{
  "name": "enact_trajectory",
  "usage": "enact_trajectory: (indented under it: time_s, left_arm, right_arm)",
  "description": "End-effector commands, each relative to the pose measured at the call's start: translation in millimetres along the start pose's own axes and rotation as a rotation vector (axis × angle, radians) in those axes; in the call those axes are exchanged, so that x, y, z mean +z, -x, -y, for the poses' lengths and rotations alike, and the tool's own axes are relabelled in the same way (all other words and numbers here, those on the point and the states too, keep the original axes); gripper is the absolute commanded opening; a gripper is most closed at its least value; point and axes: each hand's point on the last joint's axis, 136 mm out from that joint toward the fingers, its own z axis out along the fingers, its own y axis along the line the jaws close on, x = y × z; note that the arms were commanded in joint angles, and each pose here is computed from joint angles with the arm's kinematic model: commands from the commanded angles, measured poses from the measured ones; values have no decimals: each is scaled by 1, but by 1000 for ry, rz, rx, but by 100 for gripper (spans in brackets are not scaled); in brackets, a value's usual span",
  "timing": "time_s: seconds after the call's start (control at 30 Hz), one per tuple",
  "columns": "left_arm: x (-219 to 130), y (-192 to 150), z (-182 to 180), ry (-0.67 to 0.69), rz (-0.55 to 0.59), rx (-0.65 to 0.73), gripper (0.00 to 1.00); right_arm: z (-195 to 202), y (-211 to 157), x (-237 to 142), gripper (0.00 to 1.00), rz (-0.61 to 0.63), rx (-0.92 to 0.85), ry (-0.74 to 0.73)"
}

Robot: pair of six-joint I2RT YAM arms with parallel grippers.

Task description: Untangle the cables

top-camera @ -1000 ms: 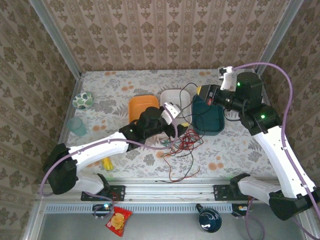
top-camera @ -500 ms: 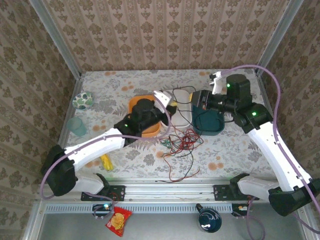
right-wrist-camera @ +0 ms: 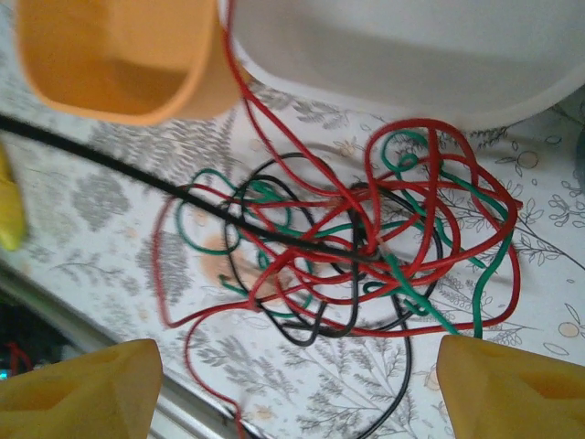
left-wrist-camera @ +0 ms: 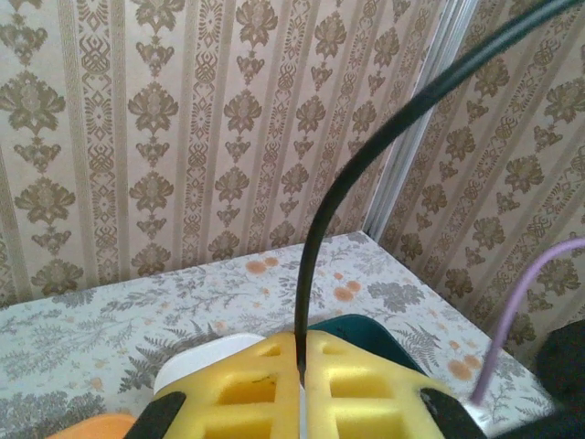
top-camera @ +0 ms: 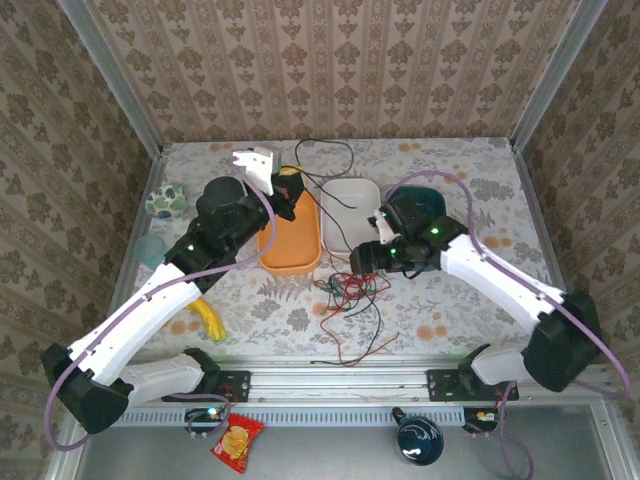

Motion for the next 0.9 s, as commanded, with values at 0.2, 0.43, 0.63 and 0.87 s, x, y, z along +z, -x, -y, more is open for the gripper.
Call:
enact_trajectory:
  time_s: [0.2, 0.43, 0.63, 0.87]
  left_arm:
    - [-16, 32, 13, -49, 74, -19, 0]
    - [-46, 103, 19, -26, 226, 23, 0]
    - [-80, 165, 12, 30, 370, 40, 0]
    - [-121, 227, -2, 108, 540, 56, 0]
  right_arm:
    - [16, -11, 67, 72, -157, -10, -69]
    - [27, -27, 92, 48, -261, 6, -89]
    - [36, -41, 96, 29, -296, 23, -106]
    - [44, -51, 97, 10, -306, 51, -95]
